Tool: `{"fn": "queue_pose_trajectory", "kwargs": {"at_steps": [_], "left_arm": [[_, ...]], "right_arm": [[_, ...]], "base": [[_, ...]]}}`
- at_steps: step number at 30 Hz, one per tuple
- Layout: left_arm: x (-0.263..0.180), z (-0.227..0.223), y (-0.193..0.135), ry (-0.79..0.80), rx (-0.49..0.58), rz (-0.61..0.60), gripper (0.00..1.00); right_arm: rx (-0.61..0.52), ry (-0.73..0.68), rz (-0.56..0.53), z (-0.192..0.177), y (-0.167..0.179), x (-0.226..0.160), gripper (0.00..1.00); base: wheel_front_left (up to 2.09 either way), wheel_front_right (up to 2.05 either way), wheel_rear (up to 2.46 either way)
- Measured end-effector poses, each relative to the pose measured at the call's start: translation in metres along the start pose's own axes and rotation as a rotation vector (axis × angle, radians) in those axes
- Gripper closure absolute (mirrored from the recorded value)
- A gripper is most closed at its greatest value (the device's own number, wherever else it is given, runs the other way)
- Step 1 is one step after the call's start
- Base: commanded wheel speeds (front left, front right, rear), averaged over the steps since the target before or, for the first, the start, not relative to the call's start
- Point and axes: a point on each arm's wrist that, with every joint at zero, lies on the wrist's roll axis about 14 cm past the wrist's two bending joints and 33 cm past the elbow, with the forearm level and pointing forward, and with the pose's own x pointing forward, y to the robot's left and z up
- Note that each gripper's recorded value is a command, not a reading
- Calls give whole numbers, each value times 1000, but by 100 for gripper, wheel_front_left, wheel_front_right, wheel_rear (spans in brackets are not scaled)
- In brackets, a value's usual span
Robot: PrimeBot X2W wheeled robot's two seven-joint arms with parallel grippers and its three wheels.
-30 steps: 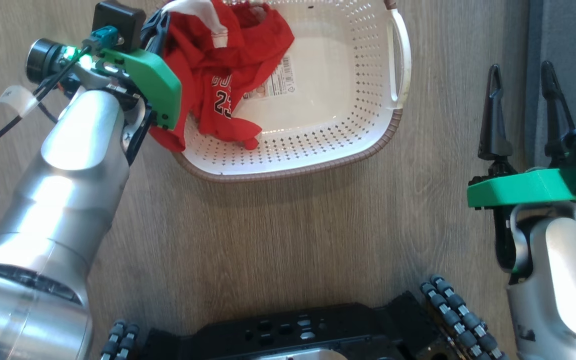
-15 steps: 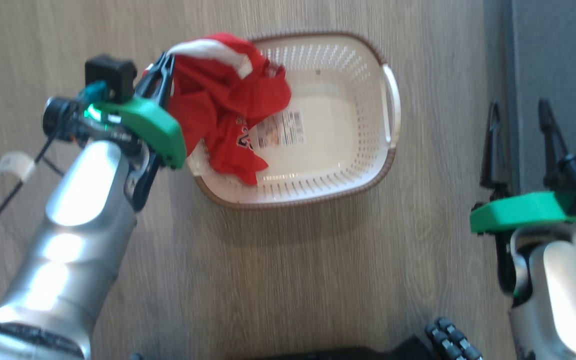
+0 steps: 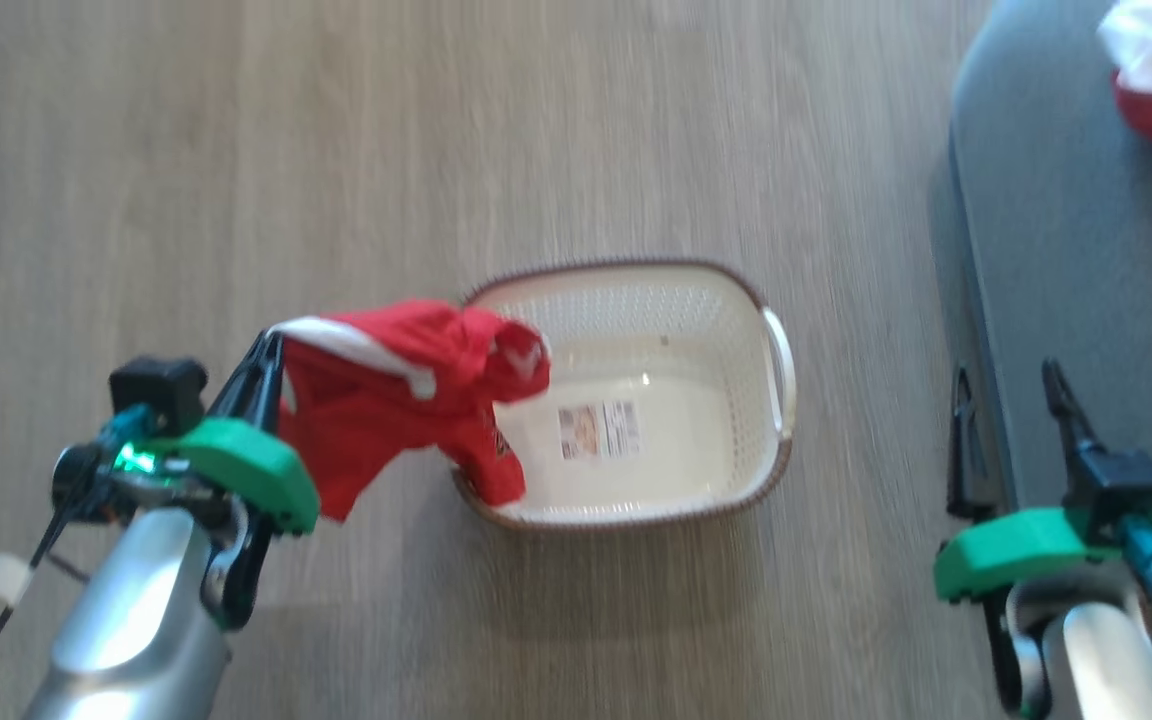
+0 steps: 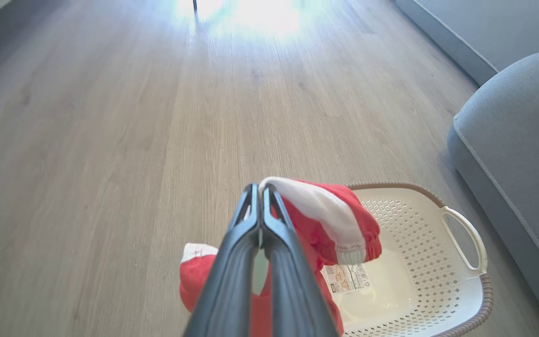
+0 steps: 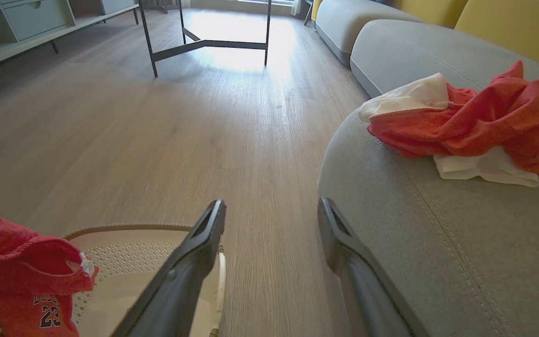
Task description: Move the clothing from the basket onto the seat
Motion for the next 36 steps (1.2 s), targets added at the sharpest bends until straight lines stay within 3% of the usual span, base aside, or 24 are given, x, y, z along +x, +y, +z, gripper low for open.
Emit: {"fn": "queue_pose_trajectory", "kwargs": {"at_steps": [17,36], "left_arm": [[-121,52,52,-189,17,173,100],[-147,93,38,-273,50,158,100]], "right_arm": [[-55,-88,137,34,45,-34,0],[-83,-87,246,33,74,-43,0]], "base": [[0,0,0],[0,0,0]]}}
